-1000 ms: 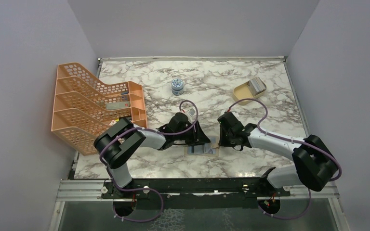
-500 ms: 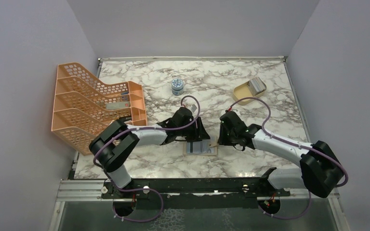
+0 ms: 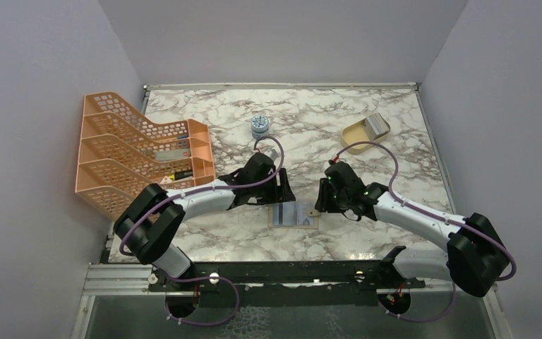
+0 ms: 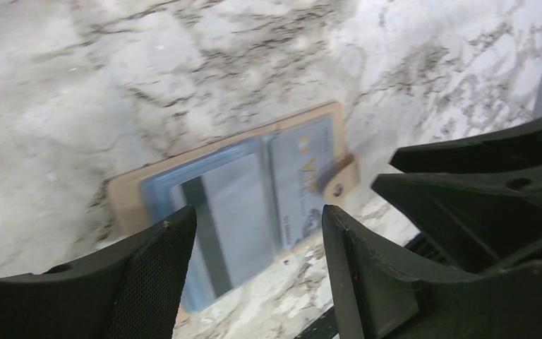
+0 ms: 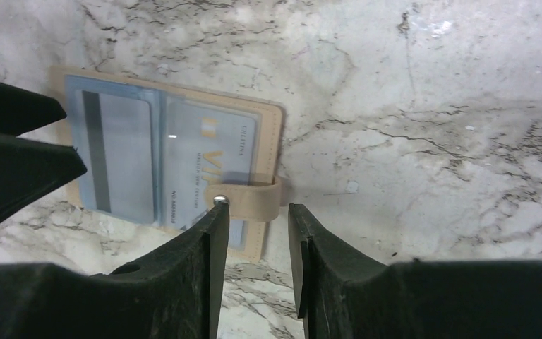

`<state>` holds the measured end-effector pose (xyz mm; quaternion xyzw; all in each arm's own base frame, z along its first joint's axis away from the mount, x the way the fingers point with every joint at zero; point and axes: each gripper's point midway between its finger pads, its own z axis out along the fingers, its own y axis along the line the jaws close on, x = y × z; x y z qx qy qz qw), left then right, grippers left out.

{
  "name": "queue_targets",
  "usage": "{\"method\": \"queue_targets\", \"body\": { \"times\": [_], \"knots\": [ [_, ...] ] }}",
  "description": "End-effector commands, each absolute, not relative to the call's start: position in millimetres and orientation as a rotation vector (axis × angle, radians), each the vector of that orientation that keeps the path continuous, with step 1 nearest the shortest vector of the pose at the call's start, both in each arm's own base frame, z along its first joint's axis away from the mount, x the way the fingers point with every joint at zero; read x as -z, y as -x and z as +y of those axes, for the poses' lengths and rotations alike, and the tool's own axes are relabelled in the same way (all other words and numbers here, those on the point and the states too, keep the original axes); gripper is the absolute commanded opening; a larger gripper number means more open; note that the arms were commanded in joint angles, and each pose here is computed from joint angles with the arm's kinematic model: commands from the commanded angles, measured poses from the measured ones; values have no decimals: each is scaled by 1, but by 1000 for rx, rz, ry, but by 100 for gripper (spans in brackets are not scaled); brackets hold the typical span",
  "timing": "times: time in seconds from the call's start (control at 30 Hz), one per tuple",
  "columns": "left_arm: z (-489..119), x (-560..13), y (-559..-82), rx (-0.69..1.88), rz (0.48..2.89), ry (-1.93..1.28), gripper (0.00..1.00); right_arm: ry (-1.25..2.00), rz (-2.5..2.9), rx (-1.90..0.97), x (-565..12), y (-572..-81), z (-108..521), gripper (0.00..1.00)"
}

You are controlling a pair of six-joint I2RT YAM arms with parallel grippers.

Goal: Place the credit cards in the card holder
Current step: Insert the credit card into the card holder, then turn over the card slot in the card holder.

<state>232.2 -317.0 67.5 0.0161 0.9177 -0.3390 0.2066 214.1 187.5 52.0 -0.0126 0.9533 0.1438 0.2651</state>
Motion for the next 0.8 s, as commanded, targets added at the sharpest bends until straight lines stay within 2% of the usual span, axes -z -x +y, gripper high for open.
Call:
{"method": "queue_targets", "body": {
  "times": [0.0, 0.43, 0.77],
  "knots": [
    [-290, -57, -230, 884, 2576, -21, 69, 92, 2535, -534, -62, -214, 208, 38],
    [-299, -58, -224, 1075, 2559, -17, 69, 99, 2569, -541, -49, -213, 212, 38],
    [-300, -63, -226, 1085, 2536, -3, 69, 100, 2574, -540, -45, -211, 211, 38]
  ]
}}
